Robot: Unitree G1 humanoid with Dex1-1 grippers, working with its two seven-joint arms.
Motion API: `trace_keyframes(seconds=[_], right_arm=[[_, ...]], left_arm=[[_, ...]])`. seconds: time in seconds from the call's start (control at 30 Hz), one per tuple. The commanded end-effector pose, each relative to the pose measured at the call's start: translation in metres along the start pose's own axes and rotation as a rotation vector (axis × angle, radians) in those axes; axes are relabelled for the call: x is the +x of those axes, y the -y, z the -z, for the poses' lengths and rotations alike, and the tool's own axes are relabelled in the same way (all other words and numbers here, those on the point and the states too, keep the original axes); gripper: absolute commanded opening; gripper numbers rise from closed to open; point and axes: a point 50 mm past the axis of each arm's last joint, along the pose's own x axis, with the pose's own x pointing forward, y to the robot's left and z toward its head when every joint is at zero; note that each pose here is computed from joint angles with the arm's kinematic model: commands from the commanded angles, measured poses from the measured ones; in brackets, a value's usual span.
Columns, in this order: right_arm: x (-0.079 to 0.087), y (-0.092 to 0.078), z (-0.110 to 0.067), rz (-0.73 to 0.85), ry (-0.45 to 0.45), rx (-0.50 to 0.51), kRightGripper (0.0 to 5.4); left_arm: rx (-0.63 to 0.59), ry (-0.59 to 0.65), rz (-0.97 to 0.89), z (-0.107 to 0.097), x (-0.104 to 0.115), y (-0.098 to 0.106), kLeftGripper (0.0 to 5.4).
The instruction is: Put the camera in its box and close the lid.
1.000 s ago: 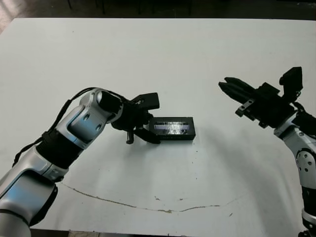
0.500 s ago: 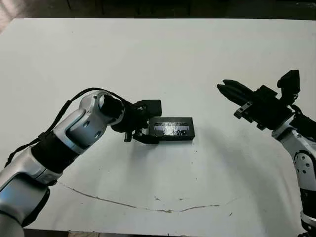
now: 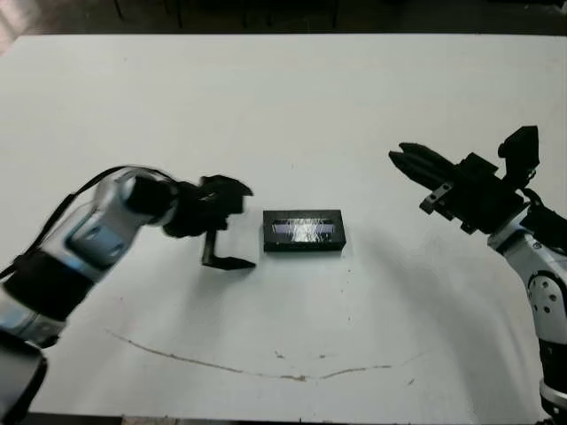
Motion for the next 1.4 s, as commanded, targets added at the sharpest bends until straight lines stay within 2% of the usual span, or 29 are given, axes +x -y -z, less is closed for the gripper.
trace_keyframes(seconds=[0.03,0.13,0.23,0.37,0.53,0.7,0.8,0.97,1.1,1.17,1.4], right_arm=[[-0.001,-0.001,0.01,0.015,-0.042,0.039,0.0],[0.0,-0.003,0.015,0.013,-0.046,0.043,0.0],[0.002,-0.005,0.02,0.014,-0.063,0.063,0.0],[0.003,-0.009,0.027,0.026,-0.103,0.065,0.0],[0.007,-0.017,0.036,0.026,-0.176,0.011,0.0],[0.011,-0.027,0.044,-0.004,-0.197,-0.002,0.0],[0.013,-0.033,0.047,-0.019,-0.204,0.009,0.0],[0.013,-0.033,0.047,-0.018,-0.21,0.004,0.0],[0.012,-0.031,0.045,-0.024,-0.188,0.003,0.0],[0.011,-0.029,0.044,-0.026,-0.183,0.005,0.0],[0.008,-0.02,0.039,0.005,-0.181,0.001,0.0]], left_arm=[[-0.153,-0.132,0.007,0.043,-0.011,0.019,5.39],[-0.172,-0.071,-0.072,0.041,-0.03,0.013,5.39],[-0.212,0.014,-0.189,0.028,-0.044,0.006,5.39],[-0.346,0.226,-0.455,0.007,-0.047,0.0,5.17],[-0.446,0.481,-0.719,-0.027,-0.032,0.002,4.08],[-0.465,0.613,-0.71,-0.059,-0.014,0.008,2.88],[-0.485,0.651,-0.654,-0.075,-0.003,0.014,2.18],[-0.53,0.667,-0.563,-0.092,0.021,0.024,0.98],[-0.52,0.584,-0.508,-0.093,0.042,0.035,0.02],[-0.537,0.526,-0.478,-0.091,0.051,0.042,0.01],[-0.477,0.301,-0.339,-0.085,0.077,0.065,0.01]])
